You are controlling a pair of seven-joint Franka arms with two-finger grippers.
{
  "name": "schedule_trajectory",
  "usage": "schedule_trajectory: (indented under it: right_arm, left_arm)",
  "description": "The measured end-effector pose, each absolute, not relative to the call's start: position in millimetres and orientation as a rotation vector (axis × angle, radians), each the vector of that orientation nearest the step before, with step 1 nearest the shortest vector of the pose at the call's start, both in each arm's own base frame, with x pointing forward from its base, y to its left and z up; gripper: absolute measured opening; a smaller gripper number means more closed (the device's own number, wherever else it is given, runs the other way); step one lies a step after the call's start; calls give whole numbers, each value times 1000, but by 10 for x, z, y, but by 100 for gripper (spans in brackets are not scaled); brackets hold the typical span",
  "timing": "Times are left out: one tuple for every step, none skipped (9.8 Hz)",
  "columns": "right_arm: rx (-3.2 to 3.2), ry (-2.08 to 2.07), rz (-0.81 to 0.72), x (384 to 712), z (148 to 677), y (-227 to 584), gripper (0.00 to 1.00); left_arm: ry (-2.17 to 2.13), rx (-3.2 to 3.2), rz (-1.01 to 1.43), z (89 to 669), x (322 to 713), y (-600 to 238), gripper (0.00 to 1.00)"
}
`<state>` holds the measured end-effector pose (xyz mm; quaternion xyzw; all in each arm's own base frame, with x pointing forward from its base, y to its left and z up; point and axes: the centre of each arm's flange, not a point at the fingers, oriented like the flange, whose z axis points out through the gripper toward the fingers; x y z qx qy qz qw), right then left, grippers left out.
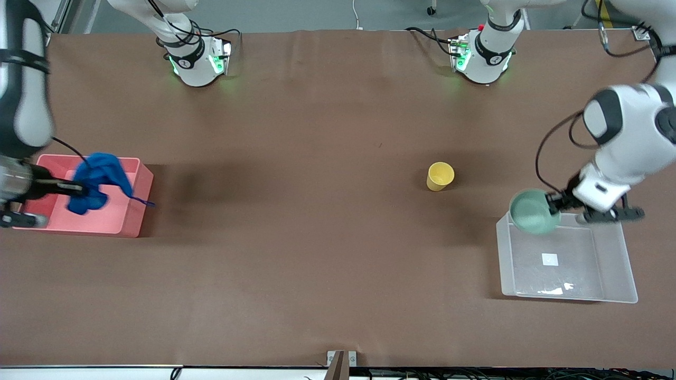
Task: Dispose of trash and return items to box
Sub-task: 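Carry the cloth into the pink bin while the left gripper carries the bowl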
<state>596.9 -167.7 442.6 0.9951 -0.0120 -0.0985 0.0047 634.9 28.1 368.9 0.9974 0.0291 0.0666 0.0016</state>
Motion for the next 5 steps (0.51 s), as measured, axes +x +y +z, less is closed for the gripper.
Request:
schedule_trajectory:
  right_arm:
    - [3109, 38, -283, 5868, 4415, -2095, 17]
    - [3090, 94, -245, 5797, 4329, -2430, 17]
    - [3066, 128, -221, 5759, 4116, -2649, 15]
    - [3048, 138, -206, 5749, 3811, -2745, 15]
    - [3038, 138, -191, 5737, 3488, -2750, 15]
  left_arm:
    - [75, 3147, 200, 3615, 6625, 448, 4]
    - [59, 3142, 200, 3533, 6835, 625, 4]
    - [53, 3125, 197, 3411, 6967, 831, 4]
    - [37, 3115, 181, 3248, 7010, 1069, 4]
    - [18, 3105, 156, 3051, 7003, 1265, 4]
